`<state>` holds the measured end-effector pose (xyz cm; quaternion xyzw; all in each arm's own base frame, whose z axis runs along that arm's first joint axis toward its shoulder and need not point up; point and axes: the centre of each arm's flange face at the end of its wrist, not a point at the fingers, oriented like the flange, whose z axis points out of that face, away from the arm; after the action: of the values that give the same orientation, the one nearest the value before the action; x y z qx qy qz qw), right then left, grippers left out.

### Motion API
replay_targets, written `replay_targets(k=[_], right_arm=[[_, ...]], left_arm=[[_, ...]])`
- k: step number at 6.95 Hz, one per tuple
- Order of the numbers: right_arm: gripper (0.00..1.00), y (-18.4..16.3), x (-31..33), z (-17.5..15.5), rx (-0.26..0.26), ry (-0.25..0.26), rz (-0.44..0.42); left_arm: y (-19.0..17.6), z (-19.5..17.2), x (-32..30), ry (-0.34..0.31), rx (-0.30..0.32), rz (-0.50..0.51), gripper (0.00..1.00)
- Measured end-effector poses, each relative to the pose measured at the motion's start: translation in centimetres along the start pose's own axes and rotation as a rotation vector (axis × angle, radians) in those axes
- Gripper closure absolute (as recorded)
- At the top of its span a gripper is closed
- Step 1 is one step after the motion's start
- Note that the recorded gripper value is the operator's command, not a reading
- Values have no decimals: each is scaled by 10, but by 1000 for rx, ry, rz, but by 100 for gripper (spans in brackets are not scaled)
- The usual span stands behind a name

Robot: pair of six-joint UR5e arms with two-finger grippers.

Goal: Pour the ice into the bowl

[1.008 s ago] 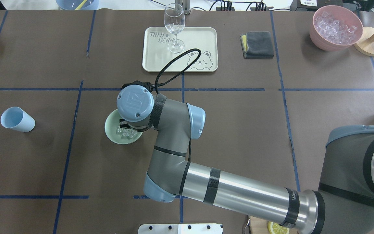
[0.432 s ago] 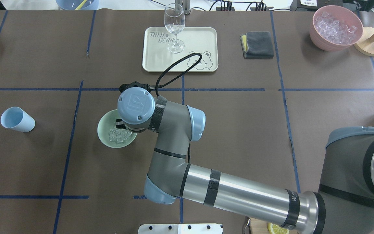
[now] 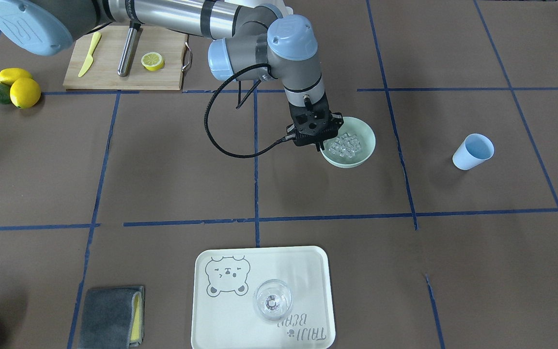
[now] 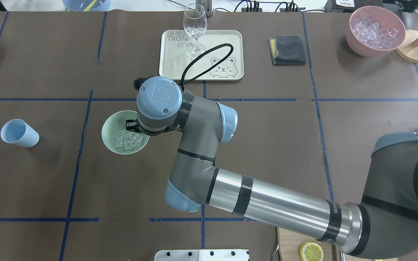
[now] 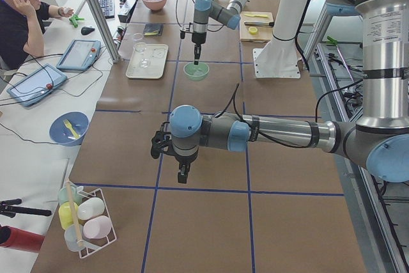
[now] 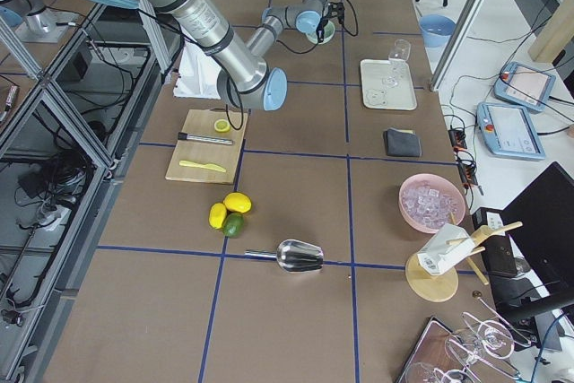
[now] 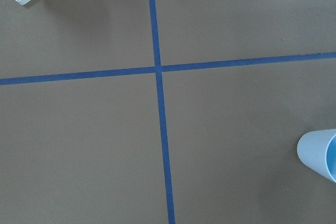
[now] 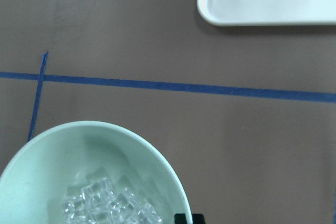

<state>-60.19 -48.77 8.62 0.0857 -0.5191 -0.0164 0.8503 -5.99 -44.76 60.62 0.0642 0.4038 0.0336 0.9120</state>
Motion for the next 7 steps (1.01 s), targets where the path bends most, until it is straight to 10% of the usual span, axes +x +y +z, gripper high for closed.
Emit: replay_targets(k=[4,7], right_arm=[[100,-88,228,-135,-42,-48,-109],[100,-52,412,-191,-35,30,-155]], left_arm=[[4,5,-13,-51,-18,130,0],[4,5,-13,-51,-20,133,0]])
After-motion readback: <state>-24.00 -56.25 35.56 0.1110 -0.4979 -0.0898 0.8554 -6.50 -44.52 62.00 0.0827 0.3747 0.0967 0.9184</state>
